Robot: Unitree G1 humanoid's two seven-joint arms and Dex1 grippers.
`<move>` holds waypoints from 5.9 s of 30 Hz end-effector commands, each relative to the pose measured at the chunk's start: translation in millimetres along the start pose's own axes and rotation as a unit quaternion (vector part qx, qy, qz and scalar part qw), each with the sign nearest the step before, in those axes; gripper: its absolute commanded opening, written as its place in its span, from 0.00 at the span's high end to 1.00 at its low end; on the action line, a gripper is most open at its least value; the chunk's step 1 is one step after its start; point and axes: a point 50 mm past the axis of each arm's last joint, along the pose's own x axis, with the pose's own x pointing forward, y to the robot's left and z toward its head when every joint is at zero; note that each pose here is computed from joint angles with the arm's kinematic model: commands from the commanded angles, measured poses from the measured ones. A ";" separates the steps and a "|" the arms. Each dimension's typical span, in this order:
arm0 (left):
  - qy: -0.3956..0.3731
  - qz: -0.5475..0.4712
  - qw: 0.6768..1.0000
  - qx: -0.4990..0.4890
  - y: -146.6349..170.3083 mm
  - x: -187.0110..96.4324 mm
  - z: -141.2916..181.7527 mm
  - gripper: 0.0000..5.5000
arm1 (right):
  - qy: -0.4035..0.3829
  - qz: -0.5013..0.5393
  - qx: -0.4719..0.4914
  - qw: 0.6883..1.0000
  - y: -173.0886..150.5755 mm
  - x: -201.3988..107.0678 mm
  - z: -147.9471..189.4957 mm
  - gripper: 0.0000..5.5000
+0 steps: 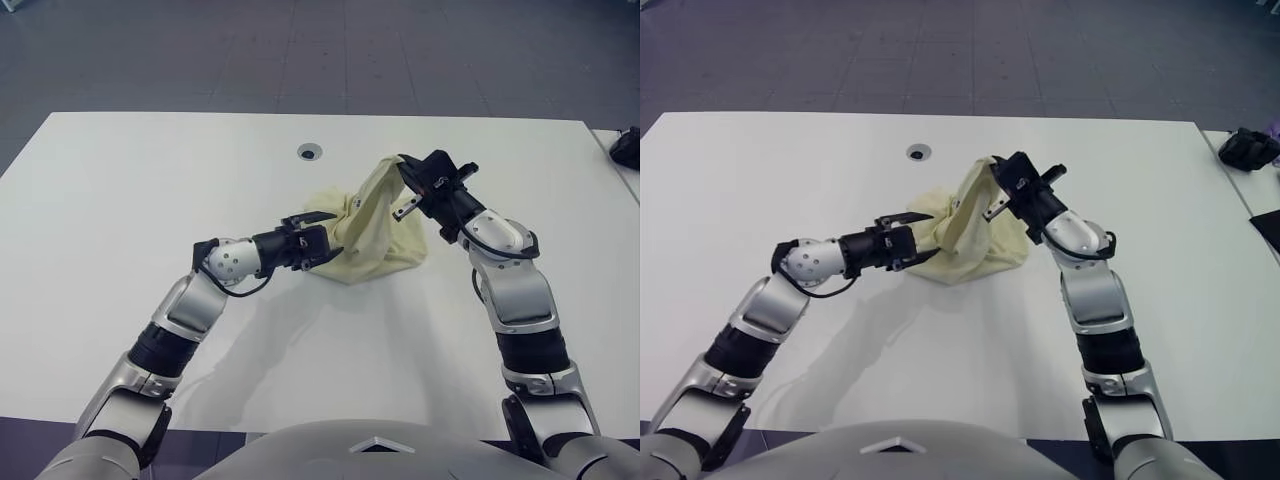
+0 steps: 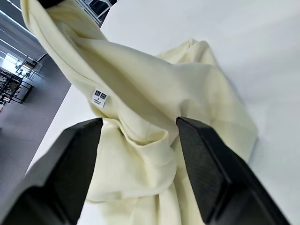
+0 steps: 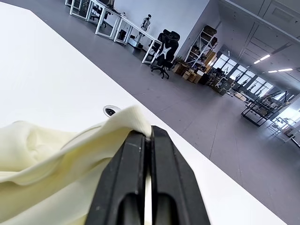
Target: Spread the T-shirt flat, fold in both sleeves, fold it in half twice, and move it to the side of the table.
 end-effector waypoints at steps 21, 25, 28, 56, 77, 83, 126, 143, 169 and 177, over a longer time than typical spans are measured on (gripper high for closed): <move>0.095 0.113 0.989 0.002 -21.7 19.7 -11.3 0.44 | -0.009 -0.008 0.028 1.000 -1.8 1.0 9.7 1.00; 0.092 0.111 0.989 -0.009 -26.6 22.0 -10.4 0.55 | -0.007 -0.008 0.030 1.000 -1.0 0.5 8.5 1.00; 0.093 0.114 0.989 -0.017 -28.0 21.9 -10.1 0.63 | -0.006 -0.009 0.029 1.000 -1.6 -0.5 8.1 1.00; 0.086 0.169 0.960 0.208 196.0 -30.0 35.4 1.00 | -0.084 -0.007 -0.031 0.996 -100.1 32.2 81.9 1.00; 0.193 0.282 0.863 0.372 269.6 -33.2 86.6 1.00 | -0.141 -0.133 -0.198 0.961 -176.9 67.0 144.9 1.00; 0.172 0.119 0.909 0.362 223.9 -52.2 26.4 1.00 | -0.137 0.012 -0.204 0.969 -161.2 29.2 116.7 1.00; 0.062 -0.014 0.998 -0.019 79.9 -79.5 4.1 0.47 | 0.155 0.254 0.061 0.953 -60.8 -66.4 3.9 0.51; 0.091 0.062 0.990 -0.083 66.3 35.1 -56.3 0.02 | 0.196 0.056 0.040 0.978 -35.2 18.4 -85.1 0.02; 0.286 0.009 0.957 0.037 57.3 26.5 -107.0 0.02 | 0.236 0.041 -0.009 0.971 -35.2 7.4 -103.4 0.02; 0.329 0.047 0.940 0.076 80.5 19.6 -110.8 0.02 | 0.236 0.014 -0.016 0.972 -40.2 29.8 -110.8 0.02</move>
